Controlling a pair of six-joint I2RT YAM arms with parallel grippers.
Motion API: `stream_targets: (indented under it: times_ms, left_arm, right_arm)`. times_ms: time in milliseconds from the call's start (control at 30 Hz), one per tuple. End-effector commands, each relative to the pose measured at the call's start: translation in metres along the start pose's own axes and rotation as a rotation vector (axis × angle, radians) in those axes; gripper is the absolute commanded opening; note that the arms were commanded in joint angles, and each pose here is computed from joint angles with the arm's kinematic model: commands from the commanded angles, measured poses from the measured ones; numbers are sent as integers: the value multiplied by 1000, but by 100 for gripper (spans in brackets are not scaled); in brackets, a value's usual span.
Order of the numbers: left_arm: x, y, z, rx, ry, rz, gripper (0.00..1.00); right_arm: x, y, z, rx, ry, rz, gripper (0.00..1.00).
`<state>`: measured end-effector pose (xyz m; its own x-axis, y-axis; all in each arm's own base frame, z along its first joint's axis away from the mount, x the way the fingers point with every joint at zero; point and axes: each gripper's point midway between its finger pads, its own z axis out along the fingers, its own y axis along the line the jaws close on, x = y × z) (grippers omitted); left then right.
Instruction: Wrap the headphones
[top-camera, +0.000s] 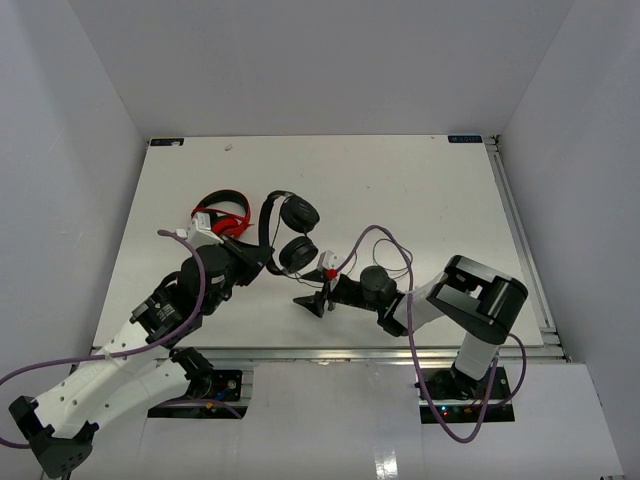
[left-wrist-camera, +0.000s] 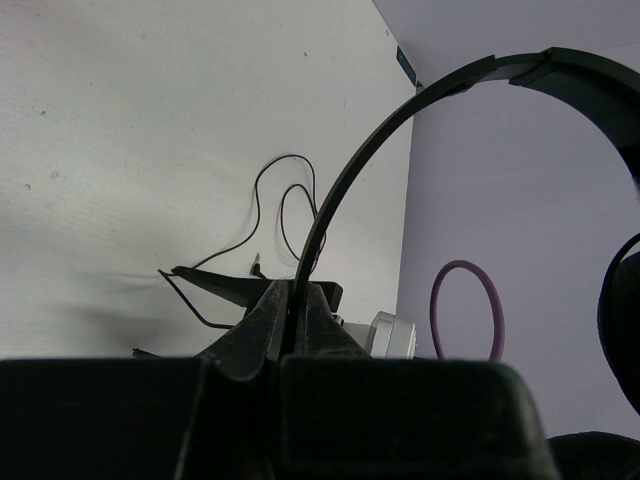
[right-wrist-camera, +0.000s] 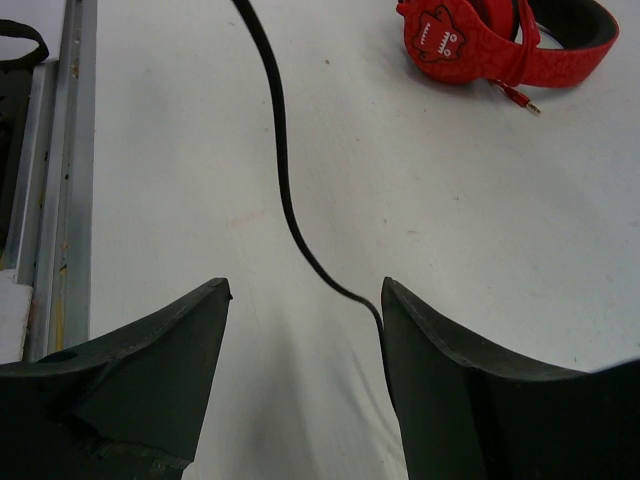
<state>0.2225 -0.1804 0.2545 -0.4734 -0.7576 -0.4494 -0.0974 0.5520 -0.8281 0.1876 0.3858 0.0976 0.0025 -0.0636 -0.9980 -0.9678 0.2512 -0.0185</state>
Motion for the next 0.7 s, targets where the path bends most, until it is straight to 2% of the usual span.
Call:
stream_targets:
  times_ms: [0,467,667]
  left_arm:
    - [-4,-18,-7,59,8,-45,0]
    - [4,-17,-3,65,35,-53,0]
    - [8,-16,1,64,49,-47,0]
  right_arm:
    - [-143,0,-7,-4,-563,-215,69]
    - [-145,-1,4,-20,-553,-284,65]
    - [-148,-11,7,4,-541,-289,39]
